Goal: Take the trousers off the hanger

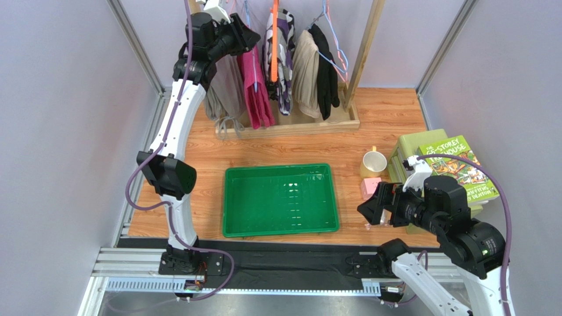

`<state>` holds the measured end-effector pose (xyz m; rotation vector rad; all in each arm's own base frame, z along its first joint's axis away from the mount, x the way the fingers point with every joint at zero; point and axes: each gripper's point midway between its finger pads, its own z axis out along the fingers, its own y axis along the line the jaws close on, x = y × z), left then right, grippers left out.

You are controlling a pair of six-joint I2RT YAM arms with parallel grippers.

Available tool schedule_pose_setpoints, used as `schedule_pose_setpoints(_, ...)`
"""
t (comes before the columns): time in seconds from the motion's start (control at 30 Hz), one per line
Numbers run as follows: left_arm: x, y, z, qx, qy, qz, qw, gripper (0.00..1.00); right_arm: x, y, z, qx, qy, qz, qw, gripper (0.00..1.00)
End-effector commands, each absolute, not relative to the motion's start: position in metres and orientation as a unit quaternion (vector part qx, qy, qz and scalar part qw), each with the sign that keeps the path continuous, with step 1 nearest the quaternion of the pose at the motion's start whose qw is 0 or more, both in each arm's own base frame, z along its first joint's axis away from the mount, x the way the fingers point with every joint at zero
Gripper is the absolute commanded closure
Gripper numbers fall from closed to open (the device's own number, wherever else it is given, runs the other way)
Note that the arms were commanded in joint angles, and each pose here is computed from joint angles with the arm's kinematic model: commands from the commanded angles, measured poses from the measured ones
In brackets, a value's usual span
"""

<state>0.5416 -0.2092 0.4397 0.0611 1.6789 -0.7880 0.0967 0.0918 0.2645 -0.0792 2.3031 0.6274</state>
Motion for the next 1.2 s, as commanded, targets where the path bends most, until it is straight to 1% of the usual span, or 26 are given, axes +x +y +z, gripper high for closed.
schedule_pose_setpoints(0.0,0.544,-0.209,0.46,0.02,0.699,-0.361,0.617,0.57,0.097,0.093,0.275,-0.04,0.888,0.25,0.385,0.0)
schedule_pose_setpoints(0.03,0.545,-0.208,0.46,0.015,0.698,-0.365,0.616,0.58,0.096,0.092,0.276,-0.041,0.887,0.251,0.386,0.0)
schedule_pose_setpoints(0.1,0.547,-0.205,0.462,0.008,0.696,-0.37,0.616,0.74,0.093,0.091,0.279,-0.036,0.886,0.252,0.388,0.0)
schedule_pose_setpoints(0.13,0.549,-0.2,0.461,-0.004,0.697,-0.376,0.611,0.79,0.093,0.09,0.28,-0.035,0.885,0.252,0.389,0.0)
schedule_pose_setpoints(0.17,0.548,-0.199,0.462,-0.009,0.696,-0.383,0.607,0.99,0.091,0.089,0.28,-0.035,0.886,0.251,0.388,0.0)
schedule_pose_setpoints(0.37,0.533,-0.195,0.484,-0.018,0.683,-0.417,0.599,1.0,0.085,0.086,0.285,-0.034,0.883,0.251,0.395,0.0)
schedule_pose_setpoints(0.87,0.446,-0.193,0.583,0.028,0.621,-0.466,0.629,1.0,0.077,0.087,0.281,-0.032,0.882,0.263,0.389,0.0)
schedule_pose_setpoints(1.17,0.413,-0.19,0.607,0.039,0.609,-0.478,0.632,1.0,0.073,0.09,0.286,-0.037,0.878,0.275,0.391,0.0)
